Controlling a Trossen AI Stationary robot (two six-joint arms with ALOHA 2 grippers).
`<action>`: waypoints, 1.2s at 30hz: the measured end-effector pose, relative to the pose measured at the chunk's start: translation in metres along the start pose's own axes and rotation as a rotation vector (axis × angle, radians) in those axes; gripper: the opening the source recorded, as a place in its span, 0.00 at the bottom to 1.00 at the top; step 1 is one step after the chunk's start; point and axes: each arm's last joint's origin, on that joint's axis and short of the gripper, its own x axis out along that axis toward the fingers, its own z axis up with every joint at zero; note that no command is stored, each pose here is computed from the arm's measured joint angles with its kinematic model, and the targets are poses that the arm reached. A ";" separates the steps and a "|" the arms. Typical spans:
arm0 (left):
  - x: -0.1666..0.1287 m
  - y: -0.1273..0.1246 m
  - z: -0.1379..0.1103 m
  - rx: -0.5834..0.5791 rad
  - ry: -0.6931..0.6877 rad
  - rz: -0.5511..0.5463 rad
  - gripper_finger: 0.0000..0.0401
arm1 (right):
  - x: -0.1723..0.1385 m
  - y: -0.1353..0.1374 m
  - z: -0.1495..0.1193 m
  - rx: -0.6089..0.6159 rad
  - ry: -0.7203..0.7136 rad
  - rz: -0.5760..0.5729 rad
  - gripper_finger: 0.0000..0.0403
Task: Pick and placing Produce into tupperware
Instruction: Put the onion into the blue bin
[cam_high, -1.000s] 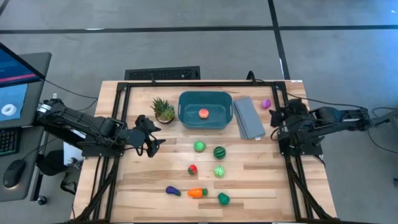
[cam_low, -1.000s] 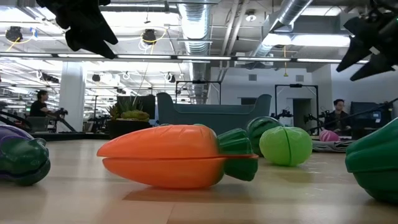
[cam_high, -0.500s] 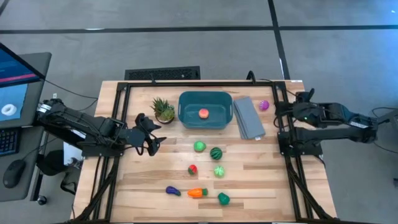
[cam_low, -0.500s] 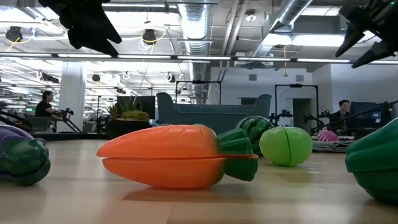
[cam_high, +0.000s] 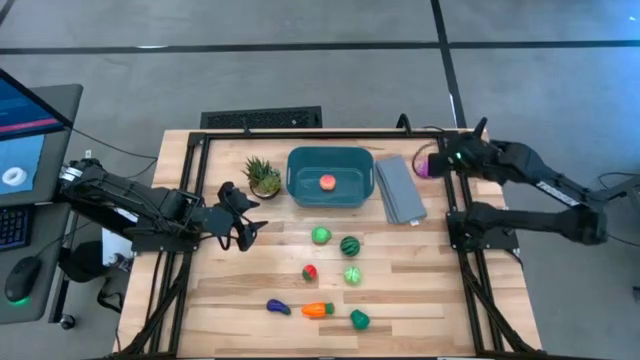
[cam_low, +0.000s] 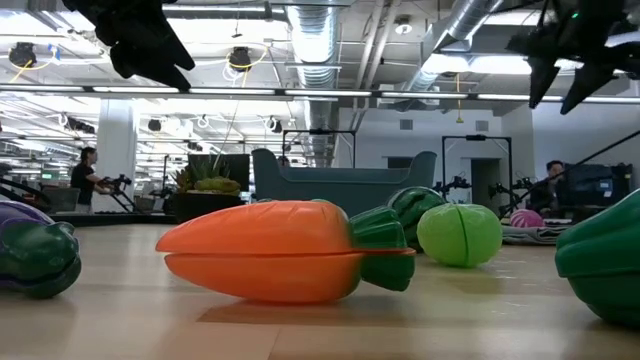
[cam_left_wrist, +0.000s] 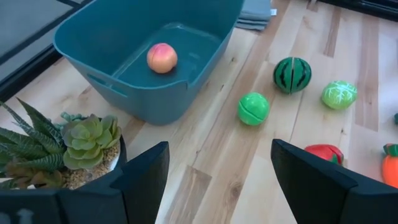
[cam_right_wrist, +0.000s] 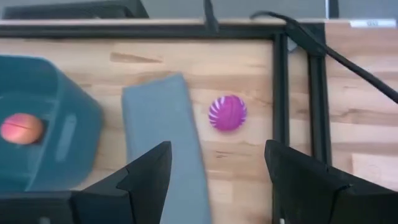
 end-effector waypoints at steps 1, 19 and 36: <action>0.000 0.000 0.000 0.005 0.000 0.000 0.68 | 0.004 0.000 0.003 0.006 0.028 -0.007 0.70; 0.000 -0.001 -0.002 0.091 0.042 -0.054 0.68 | 0.082 0.006 0.055 0.085 0.280 -0.007 0.70; -0.001 0.002 -0.007 0.109 0.090 -0.026 0.68 | 0.125 0.013 0.068 0.026 0.303 -0.104 0.70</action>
